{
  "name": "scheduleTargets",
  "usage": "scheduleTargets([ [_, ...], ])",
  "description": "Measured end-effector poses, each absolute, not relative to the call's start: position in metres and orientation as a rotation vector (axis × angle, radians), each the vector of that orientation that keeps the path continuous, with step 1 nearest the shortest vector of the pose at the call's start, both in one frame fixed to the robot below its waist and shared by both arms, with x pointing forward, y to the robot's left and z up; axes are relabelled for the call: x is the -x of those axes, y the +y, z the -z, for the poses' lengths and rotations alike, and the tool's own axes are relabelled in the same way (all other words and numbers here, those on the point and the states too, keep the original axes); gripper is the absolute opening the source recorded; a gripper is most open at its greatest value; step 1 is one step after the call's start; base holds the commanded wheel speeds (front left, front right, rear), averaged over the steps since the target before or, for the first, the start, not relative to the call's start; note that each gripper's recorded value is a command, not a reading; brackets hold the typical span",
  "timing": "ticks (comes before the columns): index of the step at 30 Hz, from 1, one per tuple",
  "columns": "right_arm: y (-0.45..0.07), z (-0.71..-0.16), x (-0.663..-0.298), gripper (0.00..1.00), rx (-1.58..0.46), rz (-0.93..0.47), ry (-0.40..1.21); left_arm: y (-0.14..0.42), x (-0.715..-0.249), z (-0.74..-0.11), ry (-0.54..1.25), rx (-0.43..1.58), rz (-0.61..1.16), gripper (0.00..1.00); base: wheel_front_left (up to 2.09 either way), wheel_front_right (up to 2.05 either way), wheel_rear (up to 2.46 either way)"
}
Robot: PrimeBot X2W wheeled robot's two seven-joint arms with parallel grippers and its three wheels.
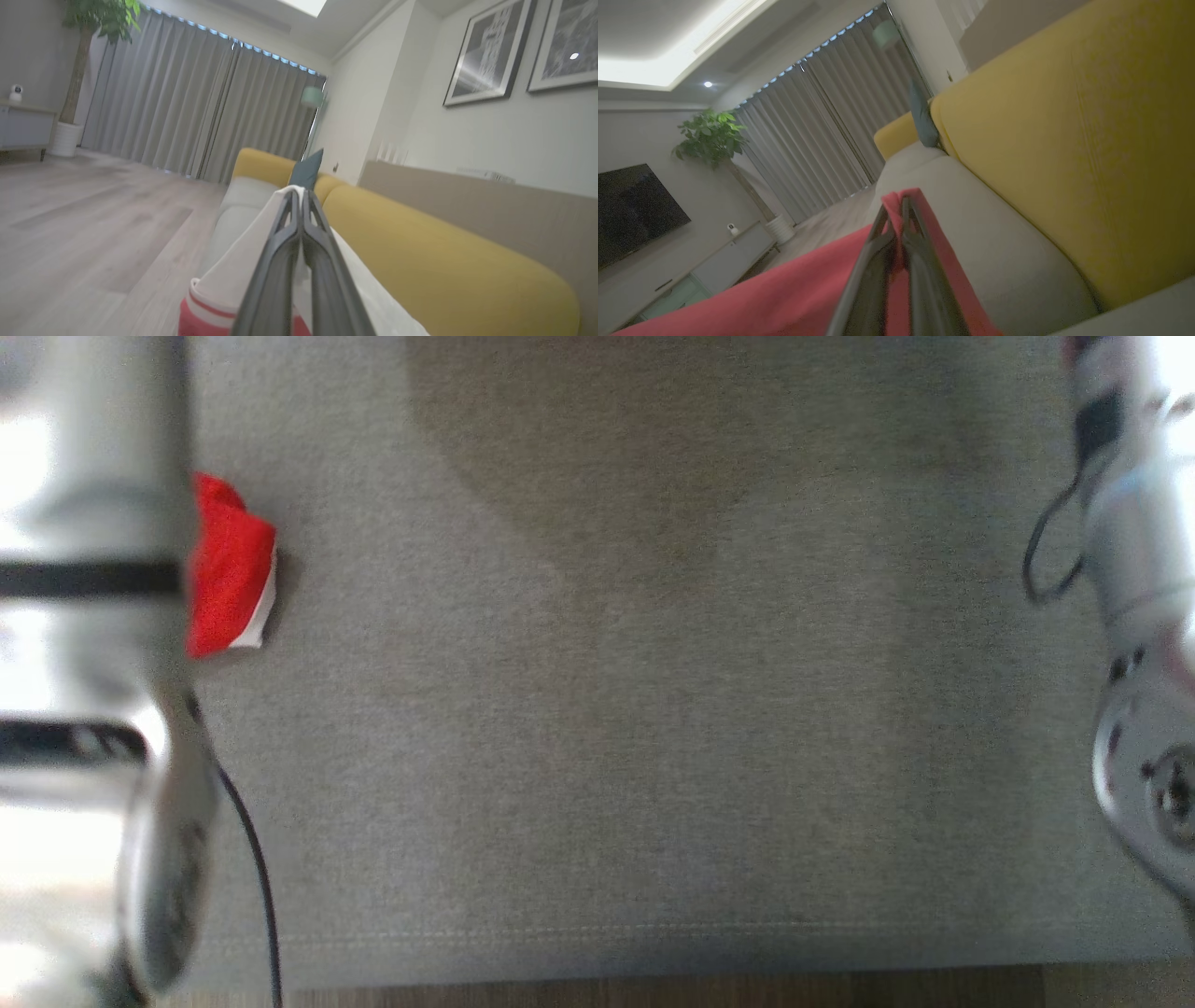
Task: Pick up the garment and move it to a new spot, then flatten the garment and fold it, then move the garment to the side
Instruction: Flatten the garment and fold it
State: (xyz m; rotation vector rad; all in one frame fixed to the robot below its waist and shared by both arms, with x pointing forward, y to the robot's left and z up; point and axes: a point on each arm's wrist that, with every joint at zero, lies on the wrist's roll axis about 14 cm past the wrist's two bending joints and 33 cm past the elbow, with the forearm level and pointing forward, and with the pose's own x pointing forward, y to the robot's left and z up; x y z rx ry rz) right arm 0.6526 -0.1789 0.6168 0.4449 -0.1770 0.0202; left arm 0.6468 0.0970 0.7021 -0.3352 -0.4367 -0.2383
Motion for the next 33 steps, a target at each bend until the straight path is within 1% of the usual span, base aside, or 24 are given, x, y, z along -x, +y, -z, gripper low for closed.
scheduleTargets([
  [2, -0.179, -0.572, -0.649, 0.00, -0.435, 0.003, -0.080, 0.099, -0.646, -0.652, -0.332, 0.315, 0.229, 0.00, 0.00, 0.00, 0.00],
  [5, -0.176, -0.503, -0.631, 0.00, -0.412, 0.029, 0.088, 0.111, -0.633, -0.582, -0.178, 0.308, 0.191, 0.00, 0.00, 0.00, 0.00],
  [8, -0.176, -0.462, -0.607, 0.00, -0.384, 0.043, 0.214, 0.119, -0.612, -0.537, -0.070, 0.288, 0.175, 0.00, 0.00, 0.00, 0.00],
  [14, -0.183, -0.441, -0.573, 0.00, -0.282, 0.020, 0.354, 0.119, -0.568, -0.493, 0.055, 0.241, 0.201, 0.00, 0.00, 0.00, 0.00],
  [20, -0.186, -0.415, -0.523, 0.00, -0.157, -0.020, 0.514, 0.124, -0.514, -0.456, 0.167, 0.196, 0.217, 0.00, 0.00, 0.00, 0.00],
  [31, -0.198, -0.397, -0.458, 0.00, 0.017, -0.069, 0.670, 0.117, -0.427, -0.423, 0.353, 0.127, 0.335, 0.00, 0.00, 0.00, 0.00],
  [33, -0.200, -0.394, -0.452, 0.00, 0.032, -0.071, 0.689, 0.116, -0.419, -0.421, 0.368, 0.125, 0.348, 0.00, 0.00, 0.00, 0.00],
])
